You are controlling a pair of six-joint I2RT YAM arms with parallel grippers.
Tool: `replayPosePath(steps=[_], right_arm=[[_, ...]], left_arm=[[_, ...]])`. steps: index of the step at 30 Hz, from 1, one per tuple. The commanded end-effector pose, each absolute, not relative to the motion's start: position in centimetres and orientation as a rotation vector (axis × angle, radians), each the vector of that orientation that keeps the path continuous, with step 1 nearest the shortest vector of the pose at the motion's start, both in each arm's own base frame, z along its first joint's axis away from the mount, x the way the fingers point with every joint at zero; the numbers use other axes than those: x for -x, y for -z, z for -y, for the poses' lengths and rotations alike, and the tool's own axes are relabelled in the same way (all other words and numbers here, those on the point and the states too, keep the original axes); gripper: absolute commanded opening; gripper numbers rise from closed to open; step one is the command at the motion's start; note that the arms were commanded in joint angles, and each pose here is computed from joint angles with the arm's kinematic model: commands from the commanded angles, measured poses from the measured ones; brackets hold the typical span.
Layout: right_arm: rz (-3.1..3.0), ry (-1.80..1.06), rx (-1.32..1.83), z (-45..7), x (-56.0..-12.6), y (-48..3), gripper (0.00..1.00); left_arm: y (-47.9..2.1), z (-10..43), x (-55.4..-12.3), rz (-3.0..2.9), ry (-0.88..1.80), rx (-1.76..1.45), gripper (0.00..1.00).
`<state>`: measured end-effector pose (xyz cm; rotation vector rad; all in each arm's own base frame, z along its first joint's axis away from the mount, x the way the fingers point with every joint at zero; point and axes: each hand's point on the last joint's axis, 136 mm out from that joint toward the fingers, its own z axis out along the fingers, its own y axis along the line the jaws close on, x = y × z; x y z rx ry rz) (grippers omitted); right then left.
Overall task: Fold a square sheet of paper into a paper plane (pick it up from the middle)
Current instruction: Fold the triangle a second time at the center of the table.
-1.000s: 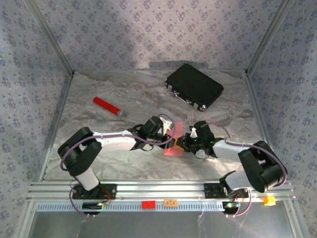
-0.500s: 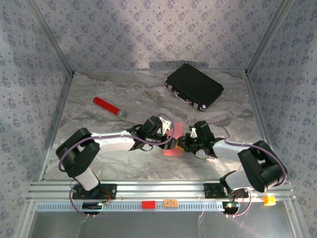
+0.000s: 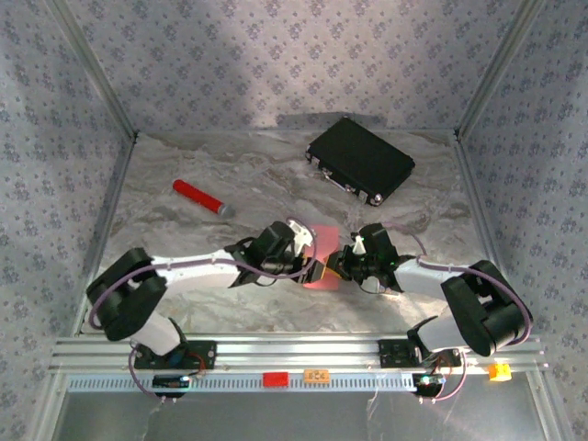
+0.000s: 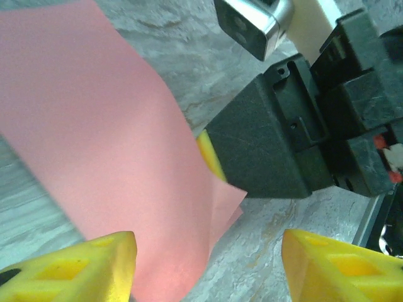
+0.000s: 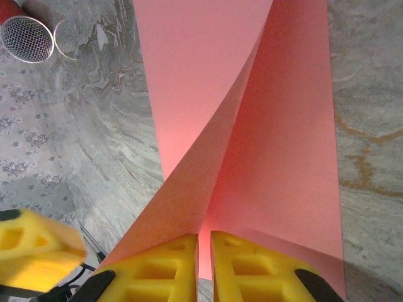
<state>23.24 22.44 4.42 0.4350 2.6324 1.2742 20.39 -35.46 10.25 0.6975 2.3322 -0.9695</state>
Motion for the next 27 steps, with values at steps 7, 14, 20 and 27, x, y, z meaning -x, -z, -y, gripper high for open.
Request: replayPosePath(steps=[7,14,20,27], right_arm=[[-2.614,-1.289,-0.438,-22.9,-23.8,-5.0,0.15],[-2.612,-1.286,-0.44,-22.8,-23.9,-5.0,0.15],[-2.613,-1.289,-0.437,-22.9,-23.9,-5.0,0.15],[-2.615,-1.286,-0.438,-22.9,-23.8,-4.9,0.15]], left_arm=[[-10.3,34.2,-20.1,-2.248,0.707,-0.836,0.61],[-8.3,35.9,-18.7,-2.228,0.512,-1.014,0.62],[-7.5,36.9,-18.9,-2.186,0.35,-1.086,0.61],[-7.5,36.7,-19.6,-2.141,0.226,-1.104,0.51]])
